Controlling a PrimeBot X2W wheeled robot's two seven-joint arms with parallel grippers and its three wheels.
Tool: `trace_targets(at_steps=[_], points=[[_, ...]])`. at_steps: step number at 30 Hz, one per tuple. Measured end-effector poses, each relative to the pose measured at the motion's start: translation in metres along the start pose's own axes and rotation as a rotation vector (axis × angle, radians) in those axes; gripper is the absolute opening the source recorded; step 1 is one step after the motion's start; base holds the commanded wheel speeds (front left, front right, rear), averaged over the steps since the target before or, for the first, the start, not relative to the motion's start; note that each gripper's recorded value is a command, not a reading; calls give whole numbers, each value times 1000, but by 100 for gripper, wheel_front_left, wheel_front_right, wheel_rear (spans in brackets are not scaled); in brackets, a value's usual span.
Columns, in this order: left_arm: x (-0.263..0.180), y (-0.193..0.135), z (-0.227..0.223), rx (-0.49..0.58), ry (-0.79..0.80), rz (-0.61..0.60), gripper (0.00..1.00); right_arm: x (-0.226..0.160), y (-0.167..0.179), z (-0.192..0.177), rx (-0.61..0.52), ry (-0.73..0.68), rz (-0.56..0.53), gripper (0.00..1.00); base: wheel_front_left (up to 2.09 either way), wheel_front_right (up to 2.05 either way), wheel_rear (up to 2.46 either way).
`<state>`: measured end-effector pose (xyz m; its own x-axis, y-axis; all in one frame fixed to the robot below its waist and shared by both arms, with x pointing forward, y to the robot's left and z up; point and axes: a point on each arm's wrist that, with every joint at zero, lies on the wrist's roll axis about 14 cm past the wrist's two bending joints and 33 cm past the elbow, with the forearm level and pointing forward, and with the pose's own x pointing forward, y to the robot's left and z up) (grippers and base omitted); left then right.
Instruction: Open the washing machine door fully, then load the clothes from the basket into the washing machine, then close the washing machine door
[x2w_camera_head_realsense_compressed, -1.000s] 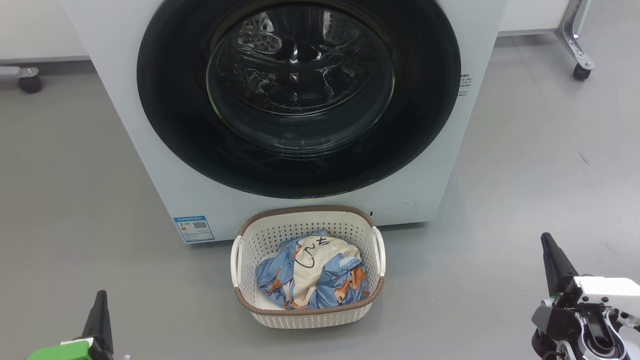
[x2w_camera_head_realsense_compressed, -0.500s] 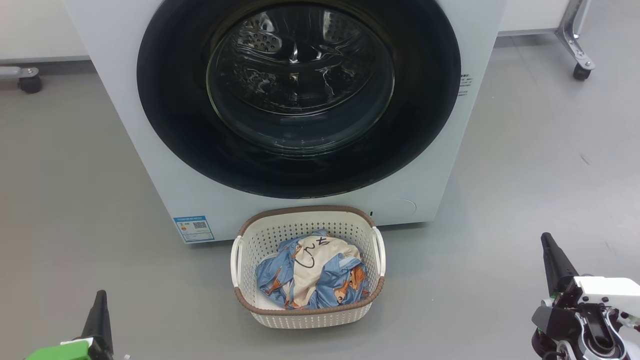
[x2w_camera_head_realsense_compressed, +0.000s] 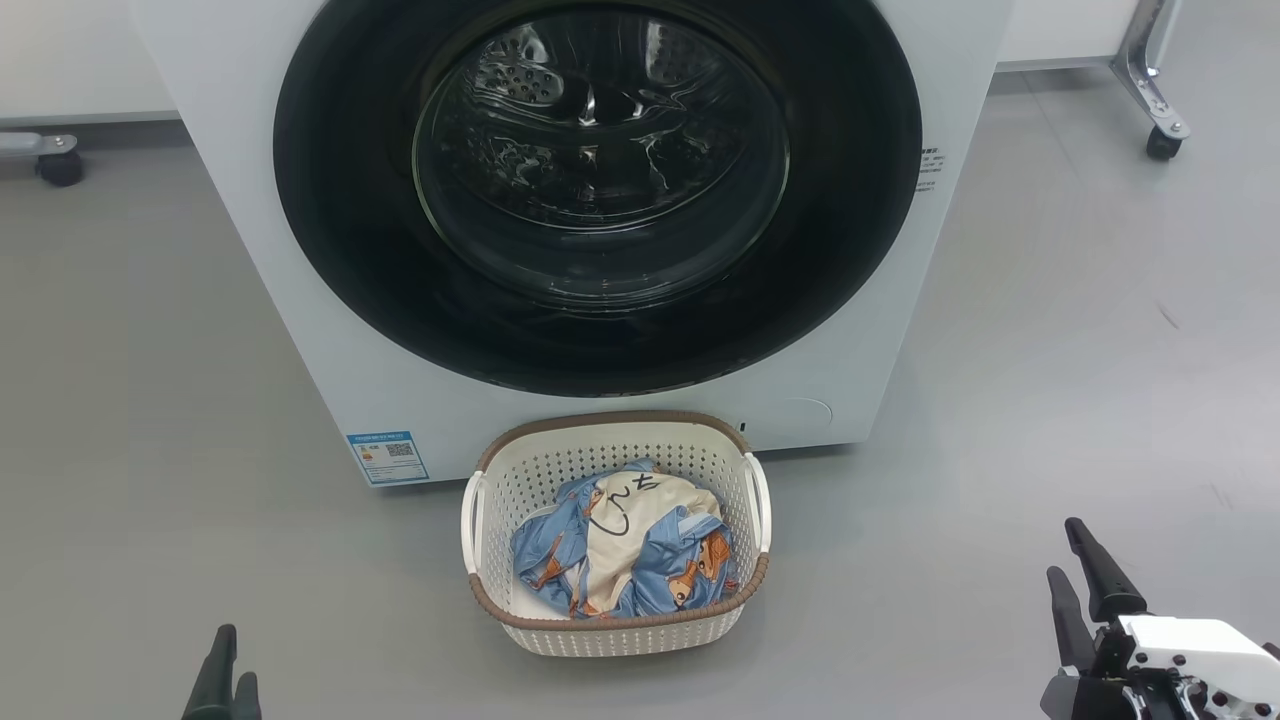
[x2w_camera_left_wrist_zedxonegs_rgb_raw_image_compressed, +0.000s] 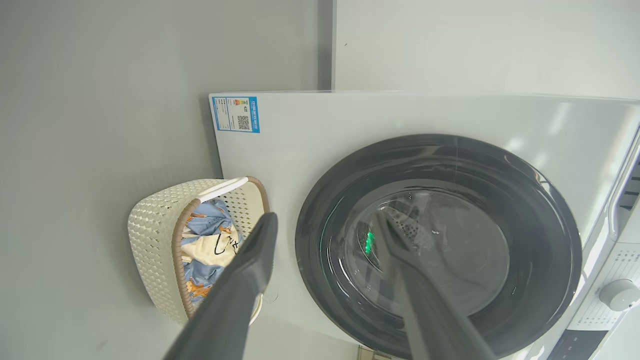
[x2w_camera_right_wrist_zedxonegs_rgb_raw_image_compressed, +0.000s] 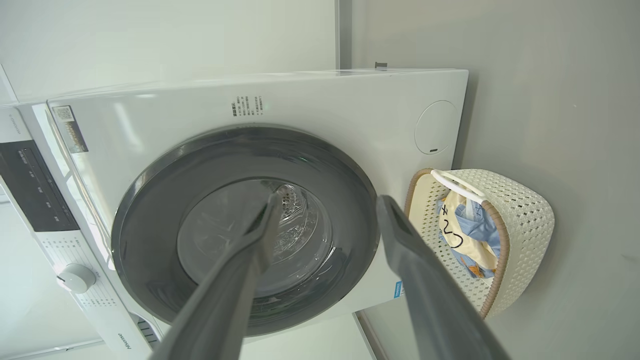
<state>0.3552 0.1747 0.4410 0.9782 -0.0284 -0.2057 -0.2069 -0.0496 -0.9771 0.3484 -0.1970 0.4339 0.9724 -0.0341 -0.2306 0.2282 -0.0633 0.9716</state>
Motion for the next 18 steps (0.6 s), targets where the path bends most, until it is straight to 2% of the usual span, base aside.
trace_targets(at_steps=[18], points=[[2, -8, -4, 47, -22, -24, 100, 2, 16, -4, -57, -5, 50, 100, 0, 0, 0]])
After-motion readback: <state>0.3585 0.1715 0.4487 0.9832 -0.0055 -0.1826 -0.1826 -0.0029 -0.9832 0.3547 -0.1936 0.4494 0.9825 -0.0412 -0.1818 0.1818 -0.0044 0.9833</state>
